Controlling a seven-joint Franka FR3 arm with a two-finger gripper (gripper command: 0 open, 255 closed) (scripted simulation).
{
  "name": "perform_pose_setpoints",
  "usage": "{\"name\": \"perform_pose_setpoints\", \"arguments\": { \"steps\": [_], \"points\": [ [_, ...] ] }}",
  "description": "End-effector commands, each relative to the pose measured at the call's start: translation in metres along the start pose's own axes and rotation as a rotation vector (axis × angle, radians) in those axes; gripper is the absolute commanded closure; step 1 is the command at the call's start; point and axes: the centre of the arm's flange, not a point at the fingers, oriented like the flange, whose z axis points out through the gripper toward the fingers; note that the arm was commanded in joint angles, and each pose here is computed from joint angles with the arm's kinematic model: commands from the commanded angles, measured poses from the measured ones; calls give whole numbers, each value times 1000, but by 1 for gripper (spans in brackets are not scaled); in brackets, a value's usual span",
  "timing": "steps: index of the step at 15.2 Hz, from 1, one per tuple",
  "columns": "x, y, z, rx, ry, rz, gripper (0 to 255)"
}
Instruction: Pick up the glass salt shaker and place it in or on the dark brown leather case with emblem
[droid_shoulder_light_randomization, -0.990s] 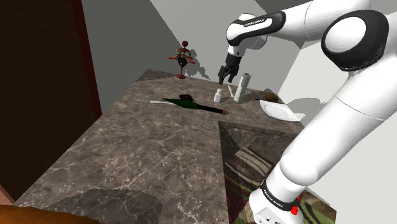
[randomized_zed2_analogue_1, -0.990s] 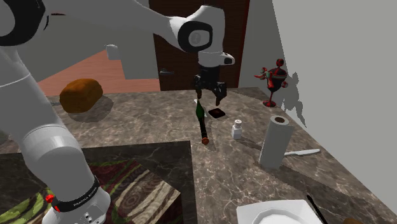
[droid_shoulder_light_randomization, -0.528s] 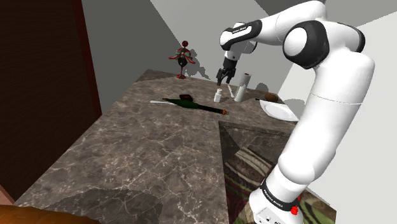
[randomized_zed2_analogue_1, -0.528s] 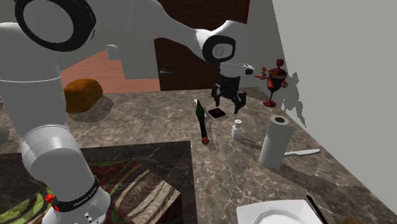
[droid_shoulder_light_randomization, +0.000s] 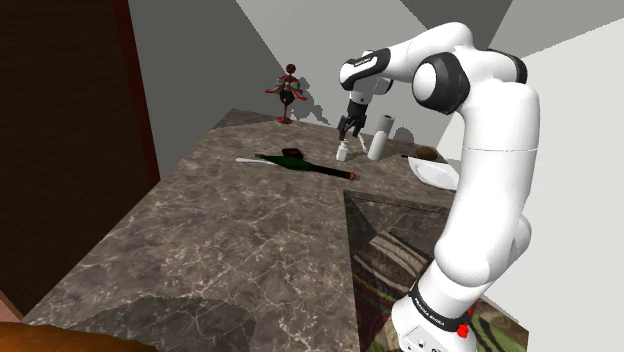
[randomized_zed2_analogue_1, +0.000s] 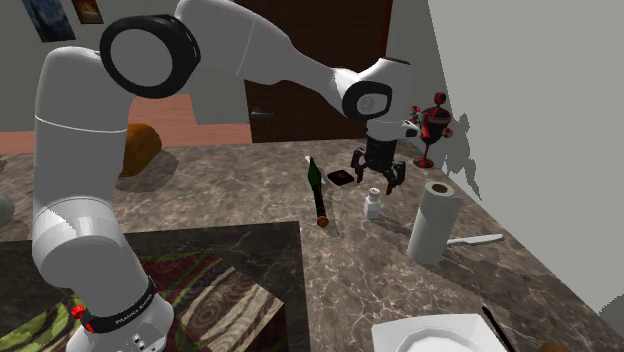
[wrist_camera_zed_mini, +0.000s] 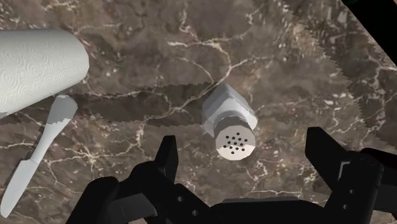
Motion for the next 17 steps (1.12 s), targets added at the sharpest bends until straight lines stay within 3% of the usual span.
{"name": "perform_pose_setpoints", "arguments": {
  "steps": [1,4,12,13,17],
  "points": [
    [1,2,11,0,0,0,0],
    [1,2,24,0,0,0,0],
    [1,2,24,0,0,0,0],
    [1,2,24,0,0,0,255],
    [1,2,24,0,0,0,255]
  ]
}}
